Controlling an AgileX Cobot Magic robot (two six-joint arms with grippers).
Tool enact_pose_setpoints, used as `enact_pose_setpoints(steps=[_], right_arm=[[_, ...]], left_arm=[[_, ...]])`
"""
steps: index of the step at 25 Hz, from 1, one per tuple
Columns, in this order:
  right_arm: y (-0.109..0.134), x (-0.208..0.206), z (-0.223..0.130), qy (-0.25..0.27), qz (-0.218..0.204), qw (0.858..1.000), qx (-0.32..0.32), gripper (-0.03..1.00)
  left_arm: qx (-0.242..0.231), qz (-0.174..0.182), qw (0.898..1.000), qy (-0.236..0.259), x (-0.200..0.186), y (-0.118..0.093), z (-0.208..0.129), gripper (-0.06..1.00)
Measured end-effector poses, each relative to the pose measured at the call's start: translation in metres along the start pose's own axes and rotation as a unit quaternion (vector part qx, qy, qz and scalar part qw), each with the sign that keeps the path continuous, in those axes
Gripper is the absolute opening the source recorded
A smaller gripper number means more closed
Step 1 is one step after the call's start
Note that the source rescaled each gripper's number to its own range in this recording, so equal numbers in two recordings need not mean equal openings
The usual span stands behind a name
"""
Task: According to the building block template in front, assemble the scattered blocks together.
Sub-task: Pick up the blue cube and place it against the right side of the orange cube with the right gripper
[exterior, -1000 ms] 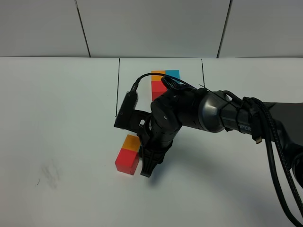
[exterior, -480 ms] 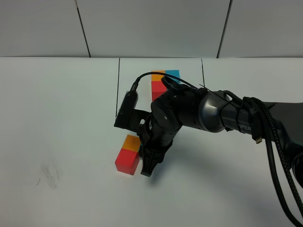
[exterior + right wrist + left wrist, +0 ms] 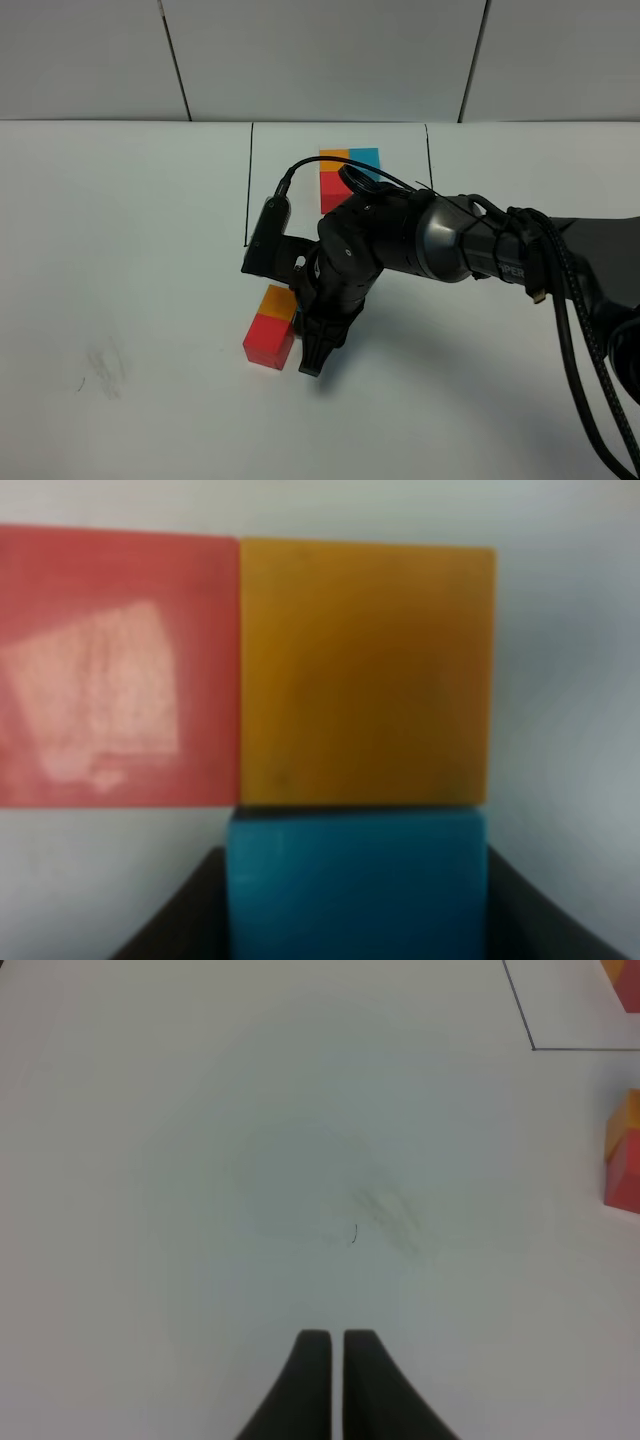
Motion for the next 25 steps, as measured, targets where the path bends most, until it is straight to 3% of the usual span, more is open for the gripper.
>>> enact_pose_setpoints(steps=[25], right_arm=[[-0.0002,0.0025,0.0005,-0.003,-0.001,1.000,-0.002,0.49]], left_arm=[[0.000,0.000,1.000,0.000,0.0000,0.0000,0.0000,0.00]])
Point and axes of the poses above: a point on each arm's last joint axis where the gripper is mounted, x pointing out along that axis toward the gripper, y along the wrist's bending axis when the last joint is at zero, z = x × y, the point moved 2 cm from there along x, pointing out along that axis toward the gripper, and after that the axes turned 10 degrees about x, right-handed, at the moved point
